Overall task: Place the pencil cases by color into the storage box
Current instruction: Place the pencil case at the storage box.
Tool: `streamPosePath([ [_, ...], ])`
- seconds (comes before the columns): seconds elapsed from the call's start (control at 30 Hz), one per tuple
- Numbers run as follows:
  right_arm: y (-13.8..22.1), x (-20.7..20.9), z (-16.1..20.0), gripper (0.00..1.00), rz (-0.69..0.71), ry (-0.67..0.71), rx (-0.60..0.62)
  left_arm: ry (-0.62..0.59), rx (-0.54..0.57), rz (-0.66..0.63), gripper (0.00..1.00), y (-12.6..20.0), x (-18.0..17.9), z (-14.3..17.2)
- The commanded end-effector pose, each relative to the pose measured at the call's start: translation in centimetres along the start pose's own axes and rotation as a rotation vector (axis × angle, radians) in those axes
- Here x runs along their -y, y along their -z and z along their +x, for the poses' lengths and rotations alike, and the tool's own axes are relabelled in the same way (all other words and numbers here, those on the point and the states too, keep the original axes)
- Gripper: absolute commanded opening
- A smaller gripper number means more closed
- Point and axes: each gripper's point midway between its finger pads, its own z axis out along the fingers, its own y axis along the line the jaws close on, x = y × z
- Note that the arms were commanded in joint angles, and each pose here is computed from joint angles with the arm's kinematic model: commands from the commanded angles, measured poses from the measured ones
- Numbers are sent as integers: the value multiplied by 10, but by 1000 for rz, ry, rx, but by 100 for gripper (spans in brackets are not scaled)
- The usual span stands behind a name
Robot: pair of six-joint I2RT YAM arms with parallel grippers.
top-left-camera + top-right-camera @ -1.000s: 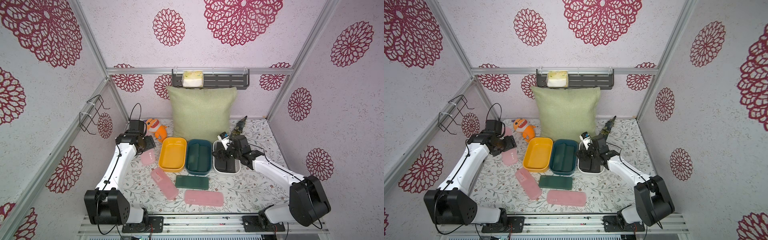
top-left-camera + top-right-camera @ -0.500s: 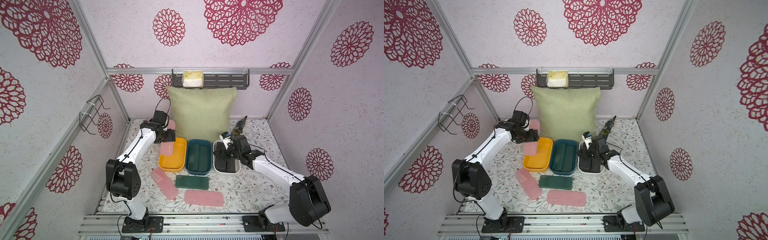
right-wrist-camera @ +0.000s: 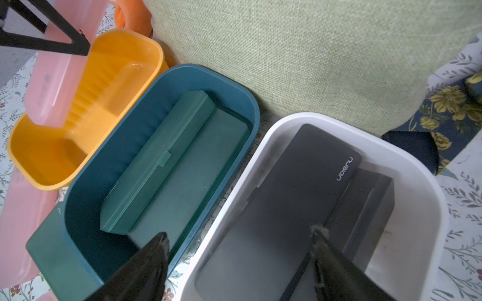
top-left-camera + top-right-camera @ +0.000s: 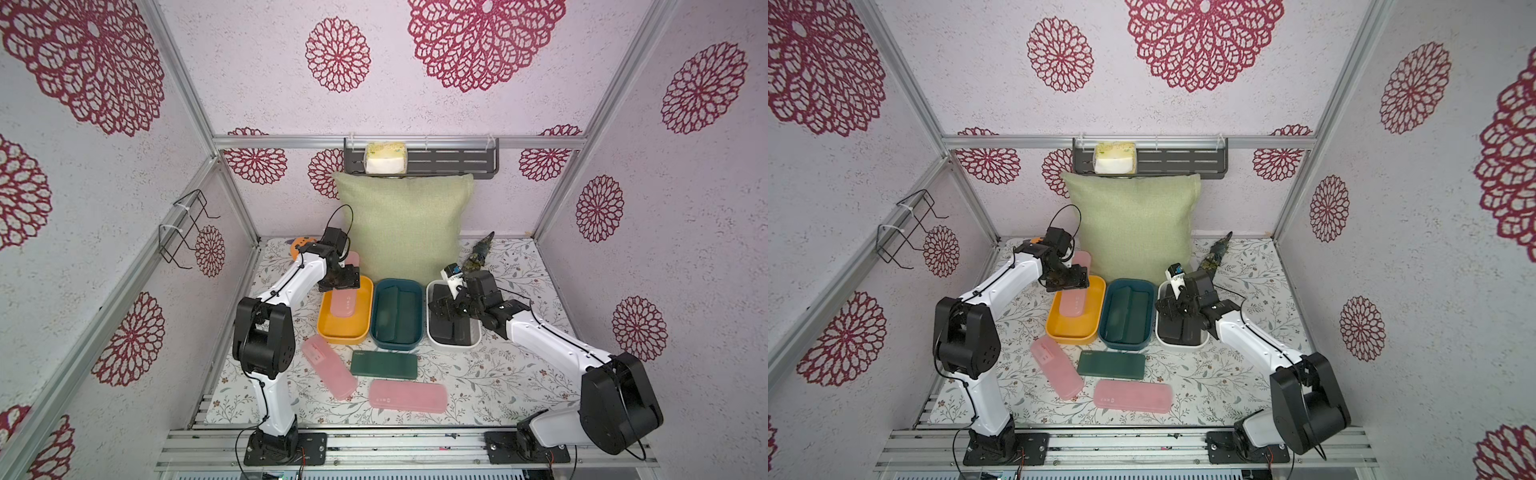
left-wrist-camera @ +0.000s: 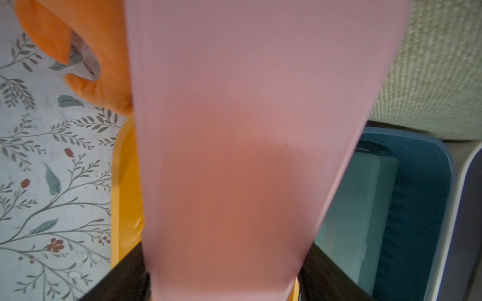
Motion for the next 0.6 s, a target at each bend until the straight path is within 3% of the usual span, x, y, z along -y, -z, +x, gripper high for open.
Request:
streamPosePath([
  [0.0,12,0,-18,87,8,-12,46,20,-29,-10,54,-7,1,12],
  [0.47,8,0,-13,87,2,-13,31,42,-132,-55,54,-30,-3,48],
  [0.57,7,0,-12,87,2,-13,29,40,-176,-70,54,-48,-4,57],
])
